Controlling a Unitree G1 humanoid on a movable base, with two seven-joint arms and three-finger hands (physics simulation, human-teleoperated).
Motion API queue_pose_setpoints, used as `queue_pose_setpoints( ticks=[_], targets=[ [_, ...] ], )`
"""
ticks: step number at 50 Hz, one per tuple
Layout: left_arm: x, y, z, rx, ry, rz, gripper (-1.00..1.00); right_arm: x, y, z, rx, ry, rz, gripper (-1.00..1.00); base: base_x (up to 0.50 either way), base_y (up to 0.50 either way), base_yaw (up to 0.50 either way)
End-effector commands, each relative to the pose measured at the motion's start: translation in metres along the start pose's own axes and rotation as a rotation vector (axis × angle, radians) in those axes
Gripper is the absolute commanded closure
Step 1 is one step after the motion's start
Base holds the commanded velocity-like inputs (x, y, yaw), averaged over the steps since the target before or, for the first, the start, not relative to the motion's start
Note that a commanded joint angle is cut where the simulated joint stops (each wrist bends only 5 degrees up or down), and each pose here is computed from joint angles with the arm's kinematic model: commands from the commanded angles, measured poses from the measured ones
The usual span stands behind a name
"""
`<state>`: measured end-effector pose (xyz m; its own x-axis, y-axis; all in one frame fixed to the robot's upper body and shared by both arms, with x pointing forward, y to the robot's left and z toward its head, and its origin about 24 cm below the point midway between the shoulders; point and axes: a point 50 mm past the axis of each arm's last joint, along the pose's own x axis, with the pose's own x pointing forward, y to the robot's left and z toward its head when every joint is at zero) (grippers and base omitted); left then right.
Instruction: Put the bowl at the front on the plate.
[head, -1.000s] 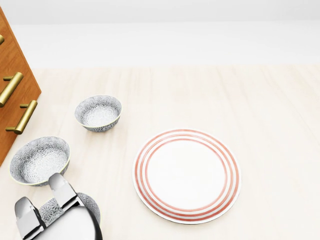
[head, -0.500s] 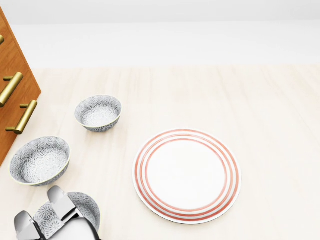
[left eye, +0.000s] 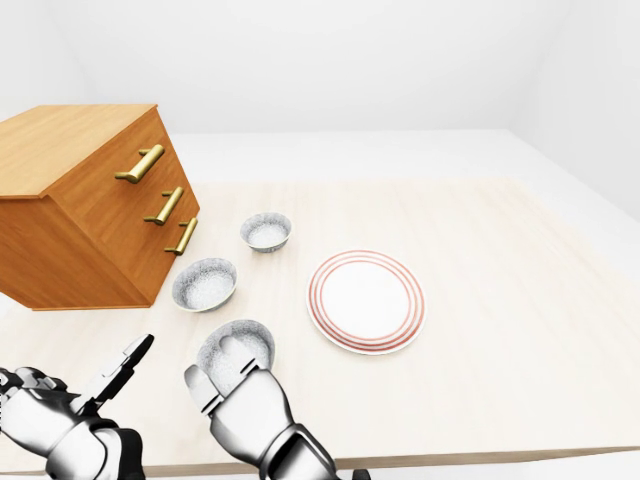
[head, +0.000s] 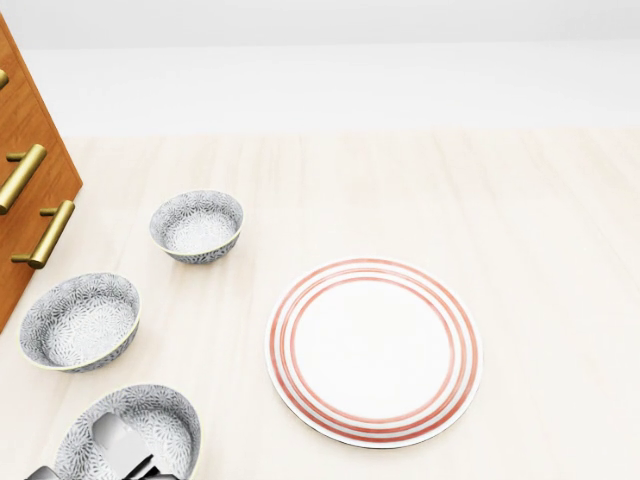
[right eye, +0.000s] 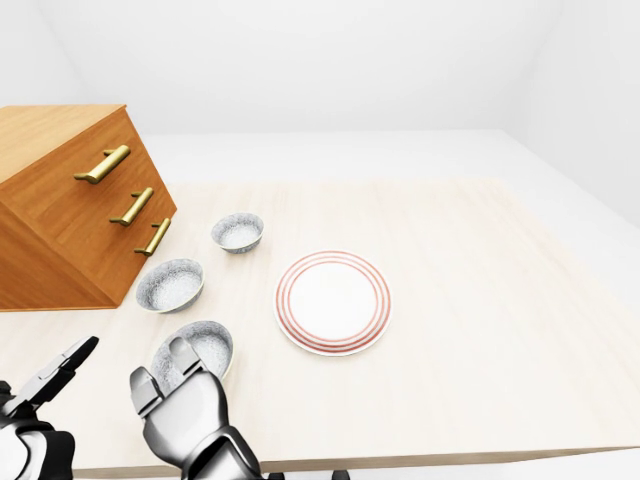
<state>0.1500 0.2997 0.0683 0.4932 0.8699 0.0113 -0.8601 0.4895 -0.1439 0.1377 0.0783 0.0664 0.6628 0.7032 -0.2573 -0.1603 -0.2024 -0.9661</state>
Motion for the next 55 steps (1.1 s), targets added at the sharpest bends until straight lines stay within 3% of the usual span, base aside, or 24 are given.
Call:
queue_pose_setpoints(
  ticks=[1,13,25,34,38,39,42,55],
  targets=[
    [0.001,-0.001,-0.004,0.007,0.013,0.000,-1.00,-0.004,0.007,0.001,0.031,-0.012,0.002,-1.00,0.00,0.00,0.00],
    [0.000,0.000,-0.001,0.002,0.004,0.000,-1.00,-0.003,0.016,-0.001,0.125,-0.031,-0.019,-1.00,0.00,0.00,0.00],
    [-0.001,0.002,0.005,-0.009,-0.018,-0.002,-1.00,-0.003,0.015,-0.004,0.125,-0.018,-0.002,-1.00,0.00,0.00,0.00],
    [-0.001,0.001,0.004,-0.006,-0.016,-0.004,-1.00,0.000,0.021,-0.010,0.067,0.019,0.036,-1.00,0.00,0.00,0.00],
    [0.000,-0.001,-0.004,0.012,0.015,-0.002,-1.00,0.001,0.027,-0.012,-0.026,0.056,0.106,-1.00,0.00,0.00,0.00],
    [0.000,-0.001,-0.003,0.011,0.012,-0.003,-1.00,0.000,0.024,-0.012,0.002,0.051,0.078,-1.00,0.00,0.00,0.00],
    [-0.001,0.000,-0.003,0.011,0.010,-0.005,-1.00,-0.001,0.025,-0.017,-0.103,0.099,0.132,-1.00,0.00,0.00,0.00],
    [0.000,-0.001,-0.006,0.017,0.021,-0.007,-1.00,0.009,0.037,-0.023,0.026,0.087,0.134,-1.00,0.00,0.00,0.00]
  ],
)
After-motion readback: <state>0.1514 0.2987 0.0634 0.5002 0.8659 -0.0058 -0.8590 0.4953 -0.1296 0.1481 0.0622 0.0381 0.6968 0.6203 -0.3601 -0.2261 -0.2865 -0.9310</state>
